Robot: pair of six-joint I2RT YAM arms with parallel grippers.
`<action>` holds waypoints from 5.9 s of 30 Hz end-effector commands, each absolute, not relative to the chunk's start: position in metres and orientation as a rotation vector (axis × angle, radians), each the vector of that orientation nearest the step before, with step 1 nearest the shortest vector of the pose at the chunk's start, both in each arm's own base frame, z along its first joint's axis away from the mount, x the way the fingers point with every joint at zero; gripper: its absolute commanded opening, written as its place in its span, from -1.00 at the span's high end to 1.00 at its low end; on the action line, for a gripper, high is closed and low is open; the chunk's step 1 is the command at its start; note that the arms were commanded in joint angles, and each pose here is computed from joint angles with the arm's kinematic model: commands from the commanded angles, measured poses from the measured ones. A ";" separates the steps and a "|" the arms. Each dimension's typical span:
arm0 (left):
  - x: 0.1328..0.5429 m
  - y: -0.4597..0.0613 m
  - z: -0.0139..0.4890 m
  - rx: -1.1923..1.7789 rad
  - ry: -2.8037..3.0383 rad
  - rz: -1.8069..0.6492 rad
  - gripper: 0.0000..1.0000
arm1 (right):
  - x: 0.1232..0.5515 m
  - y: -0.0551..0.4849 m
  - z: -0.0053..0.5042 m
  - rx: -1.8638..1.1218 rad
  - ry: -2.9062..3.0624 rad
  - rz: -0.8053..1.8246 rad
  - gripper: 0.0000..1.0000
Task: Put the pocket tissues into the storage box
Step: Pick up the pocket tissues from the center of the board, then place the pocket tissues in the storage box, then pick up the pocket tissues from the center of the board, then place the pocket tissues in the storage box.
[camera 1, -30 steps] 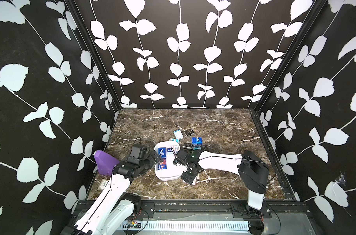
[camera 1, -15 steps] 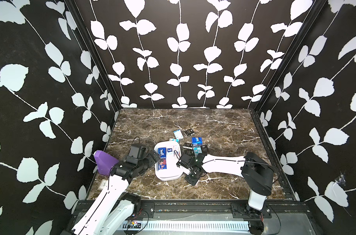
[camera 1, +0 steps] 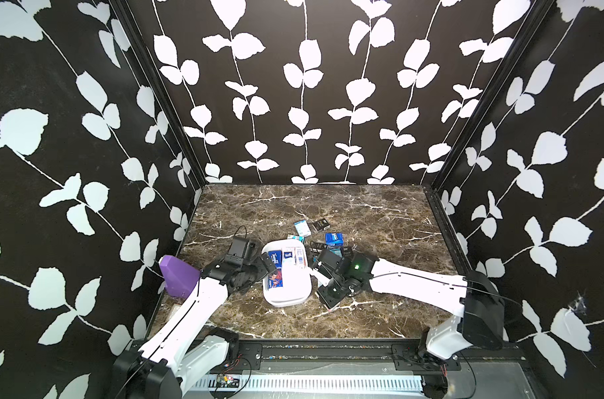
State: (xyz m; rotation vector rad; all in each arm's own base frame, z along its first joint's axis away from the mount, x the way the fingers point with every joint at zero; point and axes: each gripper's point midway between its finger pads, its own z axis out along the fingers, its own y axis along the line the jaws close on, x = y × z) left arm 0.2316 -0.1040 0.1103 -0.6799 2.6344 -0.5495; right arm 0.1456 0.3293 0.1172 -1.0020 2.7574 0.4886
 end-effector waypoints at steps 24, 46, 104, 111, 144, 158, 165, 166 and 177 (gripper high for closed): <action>0.274 -0.084 0.125 -0.468 2.599 -0.618 -0.98 | 0.256 0.467 0.072 -0.375 2.813 0.608 0.50; 0.272 -0.065 0.133 -0.480 2.581 -0.599 -0.98 | 0.273 0.449 0.059 -0.280 2.862 0.471 -0.08; 0.254 -0.101 0.123 -0.437 2.664 -0.901 -0.98 | 0.258 0.321 0.045 -0.429 2.876 0.002 -0.55; 0.252 -0.101 0.120 -0.451 2.654 -0.911 -0.98 | 0.252 0.315 0.029 -0.420 2.915 -0.020 -0.44; 0.266 -0.066 0.092 -0.582 2.704 -0.612 -0.97 | 0.296 0.432 0.177 -0.381 2.619 0.557 0.19; 0.258 -0.007 0.118 -0.631 2.695 -0.157 -0.98 | 0.316 0.503 0.137 -0.381 2.639 0.634 0.19; 0.260 -0.005 0.132 -0.611 2.646 -0.156 -0.98 | 0.322 0.505 0.111 -0.306 2.680 0.595 0.19; 0.259 -0.006 0.132 -0.612 2.649 -0.162 -0.97 | 0.322 0.504 0.109 -0.296 2.687 0.584 0.18; 0.264 -0.024 0.134 -0.566 2.648 -0.306 -0.98 | 0.321 0.505 0.100 -0.264 2.705 0.585 0.00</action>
